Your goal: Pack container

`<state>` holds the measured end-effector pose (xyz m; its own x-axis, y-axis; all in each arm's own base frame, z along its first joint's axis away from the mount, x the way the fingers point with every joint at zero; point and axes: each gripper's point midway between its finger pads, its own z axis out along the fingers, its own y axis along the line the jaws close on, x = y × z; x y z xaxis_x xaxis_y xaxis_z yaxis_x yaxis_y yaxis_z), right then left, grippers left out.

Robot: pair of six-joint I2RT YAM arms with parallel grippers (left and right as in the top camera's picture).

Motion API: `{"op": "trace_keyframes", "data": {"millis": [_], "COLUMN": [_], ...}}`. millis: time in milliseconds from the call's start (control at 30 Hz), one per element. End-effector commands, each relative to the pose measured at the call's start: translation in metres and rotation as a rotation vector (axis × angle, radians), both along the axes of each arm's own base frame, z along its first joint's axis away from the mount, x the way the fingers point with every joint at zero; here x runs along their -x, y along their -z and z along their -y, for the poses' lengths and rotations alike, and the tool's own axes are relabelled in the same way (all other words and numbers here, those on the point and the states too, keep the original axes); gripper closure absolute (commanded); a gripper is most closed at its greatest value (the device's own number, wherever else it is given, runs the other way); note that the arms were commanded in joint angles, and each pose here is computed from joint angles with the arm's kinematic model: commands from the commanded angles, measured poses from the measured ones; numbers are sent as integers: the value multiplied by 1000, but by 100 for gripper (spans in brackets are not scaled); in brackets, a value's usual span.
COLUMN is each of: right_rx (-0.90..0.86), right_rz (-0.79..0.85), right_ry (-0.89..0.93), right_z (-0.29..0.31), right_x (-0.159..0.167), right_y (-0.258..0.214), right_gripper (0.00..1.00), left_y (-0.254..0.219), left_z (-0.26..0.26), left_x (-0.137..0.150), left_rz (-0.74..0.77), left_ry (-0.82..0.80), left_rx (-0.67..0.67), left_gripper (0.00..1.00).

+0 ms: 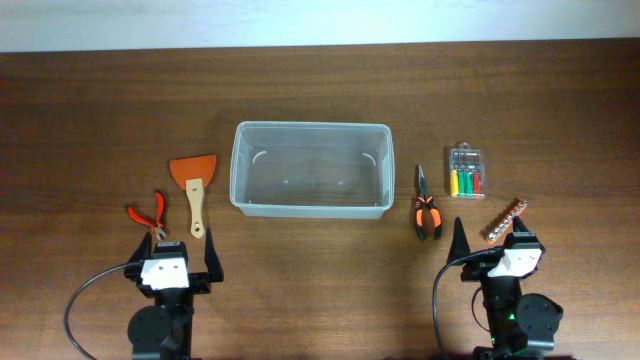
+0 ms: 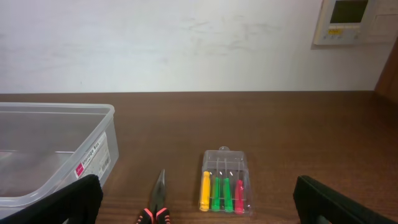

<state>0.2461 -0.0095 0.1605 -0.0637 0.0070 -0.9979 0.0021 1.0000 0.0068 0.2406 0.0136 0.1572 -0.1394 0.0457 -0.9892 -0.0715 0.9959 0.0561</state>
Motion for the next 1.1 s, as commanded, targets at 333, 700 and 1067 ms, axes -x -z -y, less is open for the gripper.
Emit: {"op": "trace_keyframes", "data": {"millis": [333,700,1067], "right_rx": [-3,-9,-39], "right_rz": [7,14,-602], "right_ry": [52,89,4], "right_z": [8,15,17], "right_x": [0,-5,-118], "right_y": [0,-39,-99], "right_gripper": [1,1,1], "left_y": [3,3,3], "left_z": [1,1,1], "left_x": [0,0,0], "left_rz": [2,2,2], "left_ry": [12,12,12], "left_rx": [-14,-14,-14], "left_gripper": [1,1,1]}}
